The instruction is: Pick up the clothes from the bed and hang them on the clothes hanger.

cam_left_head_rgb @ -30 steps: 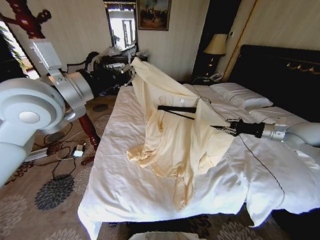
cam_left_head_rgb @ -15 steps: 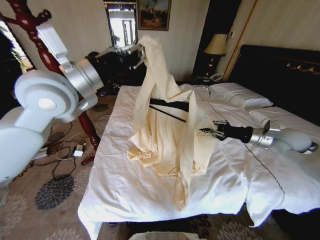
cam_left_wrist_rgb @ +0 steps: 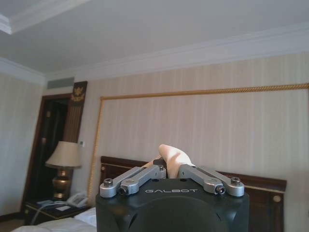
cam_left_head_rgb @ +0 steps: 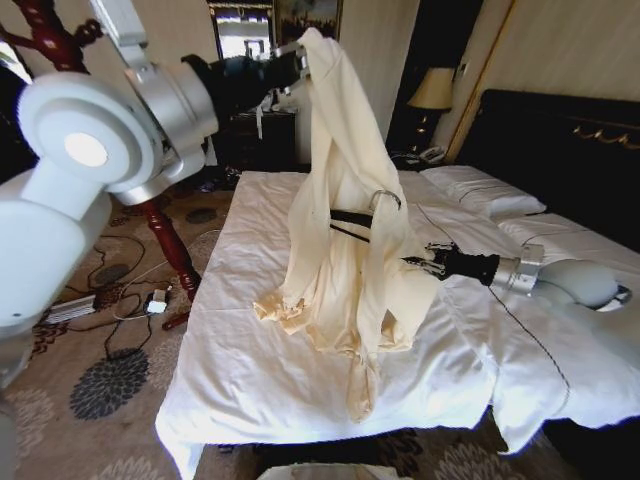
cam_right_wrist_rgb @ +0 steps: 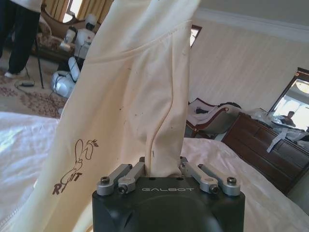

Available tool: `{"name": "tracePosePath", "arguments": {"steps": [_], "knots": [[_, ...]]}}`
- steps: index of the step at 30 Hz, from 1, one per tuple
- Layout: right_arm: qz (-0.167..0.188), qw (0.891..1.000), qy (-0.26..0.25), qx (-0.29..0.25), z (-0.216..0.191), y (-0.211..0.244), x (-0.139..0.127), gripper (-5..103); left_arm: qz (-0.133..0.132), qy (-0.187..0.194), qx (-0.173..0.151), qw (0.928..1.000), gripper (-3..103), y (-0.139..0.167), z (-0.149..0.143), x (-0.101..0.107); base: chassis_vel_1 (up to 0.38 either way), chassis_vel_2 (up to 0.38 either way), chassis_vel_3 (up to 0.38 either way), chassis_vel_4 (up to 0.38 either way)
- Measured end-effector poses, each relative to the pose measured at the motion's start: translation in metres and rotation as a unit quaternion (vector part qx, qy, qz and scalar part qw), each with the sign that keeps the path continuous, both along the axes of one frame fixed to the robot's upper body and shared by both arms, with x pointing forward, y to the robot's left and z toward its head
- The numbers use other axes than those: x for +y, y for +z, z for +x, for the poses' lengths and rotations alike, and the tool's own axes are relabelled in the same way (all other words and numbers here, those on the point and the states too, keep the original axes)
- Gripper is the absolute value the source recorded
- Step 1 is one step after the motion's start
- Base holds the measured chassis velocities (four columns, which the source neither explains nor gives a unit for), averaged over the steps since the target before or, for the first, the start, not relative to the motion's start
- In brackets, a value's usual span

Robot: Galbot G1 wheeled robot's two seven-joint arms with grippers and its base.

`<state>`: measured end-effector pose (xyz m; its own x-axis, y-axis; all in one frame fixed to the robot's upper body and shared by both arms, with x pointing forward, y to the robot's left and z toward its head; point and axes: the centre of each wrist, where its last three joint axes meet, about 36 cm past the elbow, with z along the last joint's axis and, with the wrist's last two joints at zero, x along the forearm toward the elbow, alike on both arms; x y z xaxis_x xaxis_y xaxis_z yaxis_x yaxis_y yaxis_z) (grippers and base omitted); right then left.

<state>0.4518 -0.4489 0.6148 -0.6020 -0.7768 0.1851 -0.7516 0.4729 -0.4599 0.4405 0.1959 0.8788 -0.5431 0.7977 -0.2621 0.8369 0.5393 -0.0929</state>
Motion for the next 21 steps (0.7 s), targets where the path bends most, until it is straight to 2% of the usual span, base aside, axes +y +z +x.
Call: {"name": "tracePosePath", "arguments": {"steps": [2, 6, 10, 13, 15, 21], "knots": [[0.009, 1.0, 0.003, 0.001, -0.001, -0.002, 0.003, 20, -0.001, -0.005, 0.003, 1.0, 0, 0.001, 0.002, -0.006, 0.0, 0.0, 0.0, 0.0], [0.042, 0.999, 0.002, -0.002, -0.003, -0.004, 0.012, 20, 0.007, -0.022, 0.038, 0.999, 0, -0.015, 0.005, -0.041, 0.0, 0.0, 0.0, 0.0], [0.051, 0.999, -0.012, 0.0, -0.002, -0.001, 0.01, 20, 0.019, -0.033, 0.047, 0.9982, 0, -0.031, -0.004, -0.048, 0.0, 0.0, 0.0, 0.0], [0.048, 0.999, -0.018, 0.004, -0.001, -0.001, 0.005, 20, 0.023, -0.036, 0.048, 0.9979, 0, -0.041, -0.013, -0.044, 0.0, 0.0, 0.0, 0.0], [0.044, 0.999, -0.024, 0.011, 0.0, -0.002, 0.001, 20, 0.021, -0.028, 0.047, 0.9983, 0, -0.046, -0.02, -0.033, 0.0, 0.0, 0.0, 0.0], [0.03, 0.999, -0.036, 0.028, 0.002, -0.009, -0.007, 20, 0.003, -0.018, 0.04, 0.999, 0, -0.047, -0.037, -0.006, 0.0, 0.0, 0.0, 0.0]]}}
